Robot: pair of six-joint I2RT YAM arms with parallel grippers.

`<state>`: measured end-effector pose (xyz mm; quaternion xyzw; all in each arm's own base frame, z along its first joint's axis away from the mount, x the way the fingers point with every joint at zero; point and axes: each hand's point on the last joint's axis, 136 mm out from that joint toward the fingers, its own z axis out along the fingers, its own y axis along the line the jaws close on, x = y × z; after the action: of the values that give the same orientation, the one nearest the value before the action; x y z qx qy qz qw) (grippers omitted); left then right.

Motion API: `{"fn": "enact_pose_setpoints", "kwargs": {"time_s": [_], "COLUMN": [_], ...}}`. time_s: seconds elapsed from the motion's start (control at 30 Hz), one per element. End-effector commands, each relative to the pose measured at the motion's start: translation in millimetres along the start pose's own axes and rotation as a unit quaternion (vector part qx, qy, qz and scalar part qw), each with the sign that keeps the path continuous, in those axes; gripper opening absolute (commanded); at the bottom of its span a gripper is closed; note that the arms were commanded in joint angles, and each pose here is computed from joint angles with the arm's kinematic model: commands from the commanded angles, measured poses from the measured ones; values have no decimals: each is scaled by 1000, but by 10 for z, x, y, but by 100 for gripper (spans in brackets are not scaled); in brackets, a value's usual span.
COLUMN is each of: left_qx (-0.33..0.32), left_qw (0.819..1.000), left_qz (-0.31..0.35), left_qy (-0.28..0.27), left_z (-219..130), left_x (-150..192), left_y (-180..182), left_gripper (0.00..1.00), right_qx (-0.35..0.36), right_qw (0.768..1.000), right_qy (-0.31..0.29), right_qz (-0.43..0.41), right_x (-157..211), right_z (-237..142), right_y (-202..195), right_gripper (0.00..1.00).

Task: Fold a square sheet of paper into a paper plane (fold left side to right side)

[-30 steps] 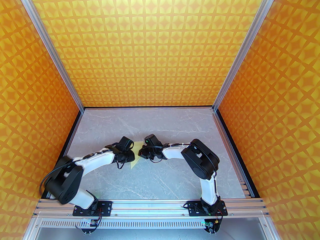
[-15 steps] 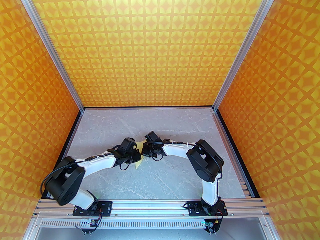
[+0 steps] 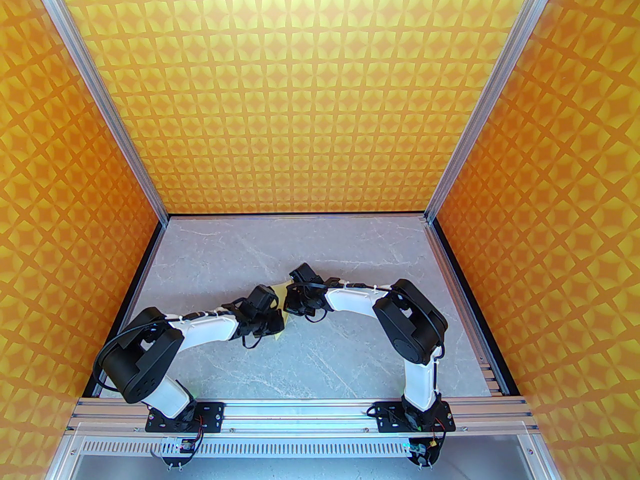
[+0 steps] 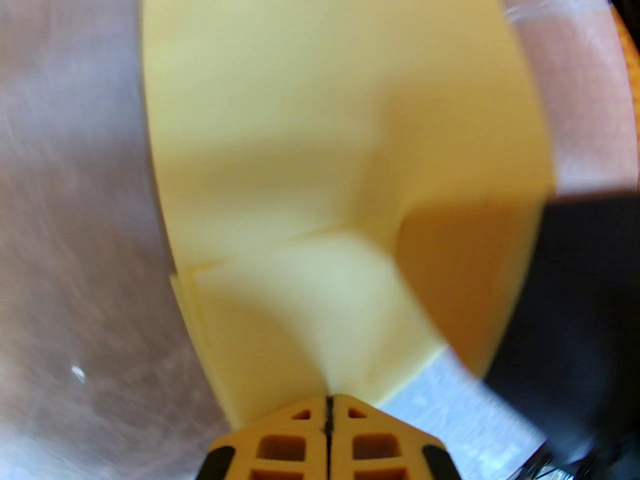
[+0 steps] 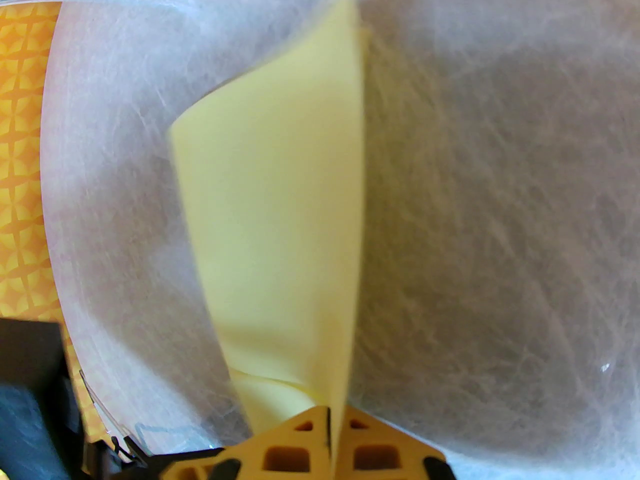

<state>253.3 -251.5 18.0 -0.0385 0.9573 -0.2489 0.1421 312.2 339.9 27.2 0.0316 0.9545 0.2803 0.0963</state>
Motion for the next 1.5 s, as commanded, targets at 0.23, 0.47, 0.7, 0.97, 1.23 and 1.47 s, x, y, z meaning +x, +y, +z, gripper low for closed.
{"fn": "enact_pose_setpoints", "kwargs": {"time_s": [0.23,0.47,0.7,0.97,1.23,1.47], "left_qx": [-53,-54,-35,27,29,3], "left_qw": [998,998,999,998,998,999], "left_qz": [13,7,17,-14,-12,-20], "left_qy": [34,30,8,-61,-55,-31], "left_z": [-37,-176,-326,-471,-225,-25], "left_x": [445,557,380,-377,-618,-537], "left_y": [234,284,146,-64,-112,76], "left_gripper": [4,5,7,9,5,4], "right_qx": [13,12,13,20,19,15], "right_qw": [1000,1000,1000,1000,1000,1000], "right_qy": [-21,-23,-23,-20,-15,-14], "right_qz": [17,17,13,1,1,0], "right_x": [-130,-167,-166,-160,-147,-148], "right_z": [-17,-34,-58,-110,-109,-106], "right_y": [-20,-30,-33,-31,-27,-6], "right_gripper": [0,0,0,0,0,0]}}
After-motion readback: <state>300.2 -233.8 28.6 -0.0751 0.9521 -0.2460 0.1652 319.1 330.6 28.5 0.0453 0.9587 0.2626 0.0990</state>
